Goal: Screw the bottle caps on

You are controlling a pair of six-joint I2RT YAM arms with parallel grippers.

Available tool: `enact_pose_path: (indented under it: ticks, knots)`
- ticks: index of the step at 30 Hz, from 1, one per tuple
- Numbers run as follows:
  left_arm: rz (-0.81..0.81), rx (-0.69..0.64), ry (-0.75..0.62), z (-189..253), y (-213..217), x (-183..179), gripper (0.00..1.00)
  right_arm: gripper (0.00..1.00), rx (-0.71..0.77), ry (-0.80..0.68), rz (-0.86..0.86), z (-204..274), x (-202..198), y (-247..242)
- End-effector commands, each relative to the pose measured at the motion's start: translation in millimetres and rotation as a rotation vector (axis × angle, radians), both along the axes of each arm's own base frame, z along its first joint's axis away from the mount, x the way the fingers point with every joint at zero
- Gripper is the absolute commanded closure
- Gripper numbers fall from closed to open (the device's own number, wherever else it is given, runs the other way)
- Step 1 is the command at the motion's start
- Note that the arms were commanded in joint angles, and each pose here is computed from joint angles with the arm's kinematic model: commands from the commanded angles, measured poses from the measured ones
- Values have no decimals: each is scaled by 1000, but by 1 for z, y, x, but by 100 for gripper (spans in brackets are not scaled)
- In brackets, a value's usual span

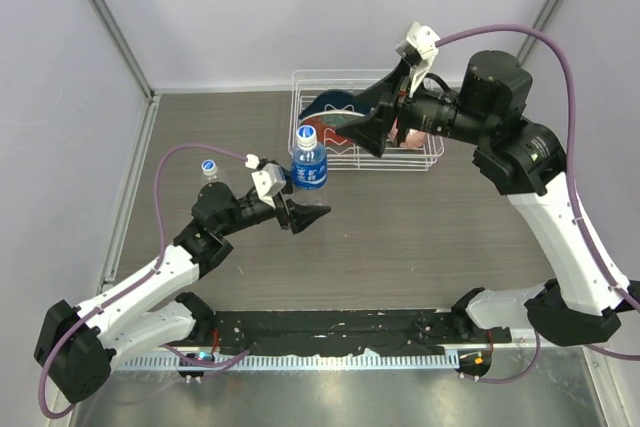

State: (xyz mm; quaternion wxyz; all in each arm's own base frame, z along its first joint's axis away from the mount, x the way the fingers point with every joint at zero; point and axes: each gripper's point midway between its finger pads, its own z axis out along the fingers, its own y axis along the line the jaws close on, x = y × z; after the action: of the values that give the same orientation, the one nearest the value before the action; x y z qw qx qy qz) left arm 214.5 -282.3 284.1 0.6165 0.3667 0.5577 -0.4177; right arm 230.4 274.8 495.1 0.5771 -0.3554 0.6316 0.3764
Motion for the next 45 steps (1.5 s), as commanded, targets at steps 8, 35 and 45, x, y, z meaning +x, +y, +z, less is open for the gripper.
enact_pose_path:
  ticks: [8, 35, 45]
  knots:
    - [-287, 23, -30, 6, -13, -46, 100, 25, 83, -62, 614, 8, -46, 17]
    - [-306, -7, -44, 27, -28, -39, 100, 36, 144, 16, 759, -14, -47, 38]
    - [-285, -11, -26, 26, -29, -36, 100, 49, 144, 25, 768, -17, -51, 40]
